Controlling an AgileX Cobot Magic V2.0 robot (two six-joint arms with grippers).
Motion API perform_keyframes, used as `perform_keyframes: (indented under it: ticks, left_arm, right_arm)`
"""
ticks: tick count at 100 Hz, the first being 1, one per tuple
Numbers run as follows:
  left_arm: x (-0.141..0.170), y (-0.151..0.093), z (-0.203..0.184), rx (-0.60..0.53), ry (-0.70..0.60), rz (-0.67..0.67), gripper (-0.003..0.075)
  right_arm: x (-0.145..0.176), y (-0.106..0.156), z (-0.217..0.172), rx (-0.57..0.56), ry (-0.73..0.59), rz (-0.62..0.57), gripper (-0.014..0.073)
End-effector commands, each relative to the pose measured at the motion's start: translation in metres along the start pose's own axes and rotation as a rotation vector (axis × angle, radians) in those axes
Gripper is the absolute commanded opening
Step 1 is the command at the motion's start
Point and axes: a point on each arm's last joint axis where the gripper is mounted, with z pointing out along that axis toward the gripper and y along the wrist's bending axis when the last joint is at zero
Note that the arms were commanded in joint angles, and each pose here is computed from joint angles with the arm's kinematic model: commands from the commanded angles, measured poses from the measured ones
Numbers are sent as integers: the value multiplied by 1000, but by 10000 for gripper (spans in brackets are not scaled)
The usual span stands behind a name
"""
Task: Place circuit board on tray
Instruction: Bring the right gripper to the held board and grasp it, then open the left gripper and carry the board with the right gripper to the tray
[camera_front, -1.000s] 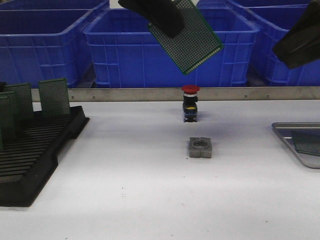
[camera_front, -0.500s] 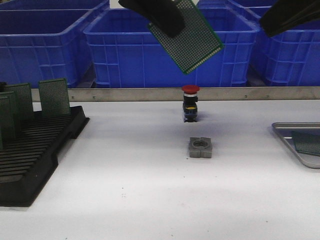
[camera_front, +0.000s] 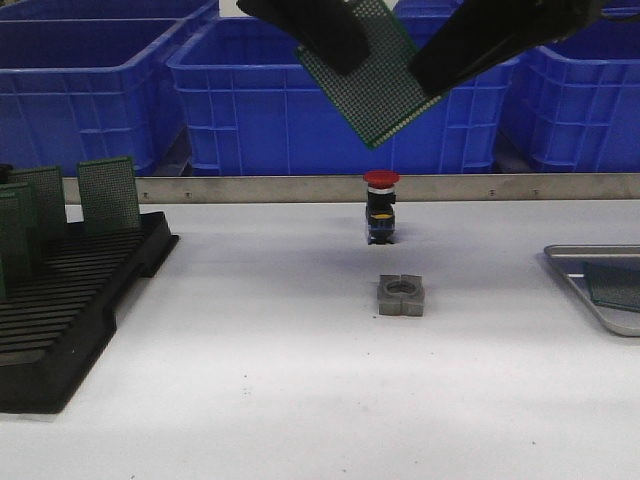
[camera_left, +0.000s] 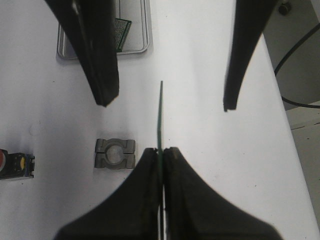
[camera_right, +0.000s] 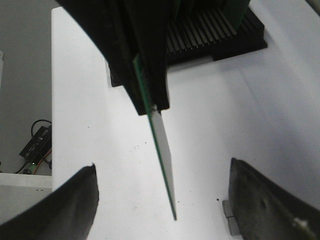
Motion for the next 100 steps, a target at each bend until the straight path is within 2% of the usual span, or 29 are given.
perform_keyframes:
  ticks: [1,17,24,34,46,60,79,89,96,100]
  left_arm:
    - [-23,-12,-22,-1,-78,23,-18]
    - [-23,-12,-22,-1,-78,23,-18]
    - [-23,-12,-22,-1,-78,23,-18]
    - [-23,-12,-22,-1,-78,23,-18]
    - [-23,-12,-22,-1,-78,23,-18]
    - [-23,-12,-22,-1,-78,23,-18]
    - [-23,-12,-22,-1,-78,23,-13]
    - [-23,-12,-22,-1,-78,23,66]
    - [-23,-12,-22,-1,-78,23,188]
    - [-23,-12,-22,-1,-78,23,286]
  right_arm:
    - [-20,7,-5,1,-81,-34,558]
    - [-23,9,1,7,-81,-42,553]
    - [-23,9,1,10,-81,-42,502]
    - [-23,9,1,10,-81,-41,365]
    - [-23,9,1,10,-81,-41,146]
    - [-24,9,1,9,-86,-39,-73]
    - [-25,9,1,4,-98,-32,-64]
    - [-25,9,1,5,-100,-31,-64]
    - [-25,9,1,6,-100,-31,-64]
    - [-25,9,1,7,-100,-31,-64]
